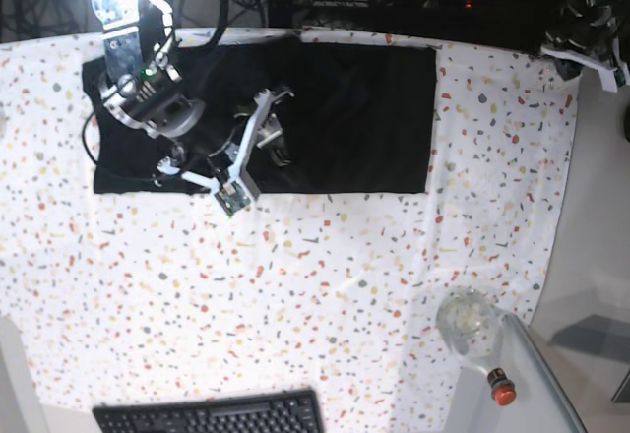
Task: Layout the t-shirt on the table in an organized manner, then fold the t-shirt properly
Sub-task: 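Release the left gripper and move the right gripper onto the folded shirt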
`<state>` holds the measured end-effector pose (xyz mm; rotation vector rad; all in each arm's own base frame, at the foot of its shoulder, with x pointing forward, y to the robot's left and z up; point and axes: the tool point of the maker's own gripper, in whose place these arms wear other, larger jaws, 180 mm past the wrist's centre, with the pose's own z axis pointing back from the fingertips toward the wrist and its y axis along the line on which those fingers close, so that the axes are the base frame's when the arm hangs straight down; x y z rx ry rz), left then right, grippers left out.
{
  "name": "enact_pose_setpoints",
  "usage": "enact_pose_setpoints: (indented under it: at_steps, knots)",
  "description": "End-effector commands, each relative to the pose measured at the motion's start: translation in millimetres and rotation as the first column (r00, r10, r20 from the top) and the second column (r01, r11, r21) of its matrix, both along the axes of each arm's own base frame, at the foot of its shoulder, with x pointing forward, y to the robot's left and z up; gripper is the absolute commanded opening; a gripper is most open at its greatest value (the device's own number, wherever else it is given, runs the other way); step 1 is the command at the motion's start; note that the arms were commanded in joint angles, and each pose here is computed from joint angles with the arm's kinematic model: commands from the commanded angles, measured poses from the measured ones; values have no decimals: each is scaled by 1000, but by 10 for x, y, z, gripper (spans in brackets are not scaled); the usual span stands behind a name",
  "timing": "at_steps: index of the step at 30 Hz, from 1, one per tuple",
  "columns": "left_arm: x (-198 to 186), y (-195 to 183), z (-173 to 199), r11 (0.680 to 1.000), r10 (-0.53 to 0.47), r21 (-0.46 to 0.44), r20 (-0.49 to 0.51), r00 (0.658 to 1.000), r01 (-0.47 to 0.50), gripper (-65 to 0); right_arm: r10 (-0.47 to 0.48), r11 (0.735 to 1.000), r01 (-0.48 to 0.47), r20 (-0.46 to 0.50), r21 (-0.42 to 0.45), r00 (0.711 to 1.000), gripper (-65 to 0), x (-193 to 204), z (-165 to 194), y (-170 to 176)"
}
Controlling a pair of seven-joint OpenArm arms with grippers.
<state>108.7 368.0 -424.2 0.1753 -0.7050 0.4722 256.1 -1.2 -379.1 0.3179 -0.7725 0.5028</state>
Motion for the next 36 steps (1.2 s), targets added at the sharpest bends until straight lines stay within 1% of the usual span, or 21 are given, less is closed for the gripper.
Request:
enact_pose_setpoints:
  at_steps: [1,2,4,7,10,13,14,15,16,19,20,26,28,31,36]
  knots:
    - [28,117,98,1000,12,25,34,999,-13,-650,-8,1000,7,24,17,1000,-218,115,48,35]
    - [-39,190,90,999,34,30,25,999,-35,-650,-6,1000,6,6,20,1000,-204,146,-14,69]
    - [-139,293,78,997,66,39,12,998,-67,-650,1,1000,0,-24,26,1000,-204,160,-110,132]
    - [-250,390,51,994,103,42,-1,995,-103,-650,50,998,-48,-53,26,997,-204,161,-215,295]
    - [-296,398,8,993,114,35,-12,993,-113,-650,85,996,-83,-85,24,993,-204,175,-335,414]
    - [-276,380,-3,994,110,30,-10,994,-110,-650,95,995,-94,-108,15,990,-210,215,-427,432]
    - [-267,376,-4,994,109,29,-9,994,-108,-650,96,995,-96,-114,12,989,-236,225,-449,431]
    - [-254,376,-1,994,109,29,-6,994,-108,-650,94,996,-94,-120,10,988,-285,235,-471,421]
    - [-247,376,0,994,109,28,-4,994,-108,-650,92,996,-91,-125,9,988,-348,235,-487,411]
    - [-233,375,3,994,109,27,0,994,-109,-650,94,996,-95,-118,0,989,-612,271,-481,389]
    - [-233,375,3,994,109,27,0,994,-109,-650,95,995,-96,-112,-1,989,-650,287,-465,387]
    - [-229,374,0,994,110,25,1,994,-110,-650,96,995,-97,-80,-9,992,-650,439,-357,389]
    - [-231,375,-1,994,109,27,-1,994,-109,-650,98,995,-100,-83,-21,992,-650,481,-343,375]
    - [-204,372,2,994,108,27,4,994,-108,-650,101,993,-107,-118,-50,988,-650,507,-395,341]
    - [-191,372,-14,994,111,23,5,994,-111,-650,102,992,-111,-137,-62,985,-650,538,-444,327]
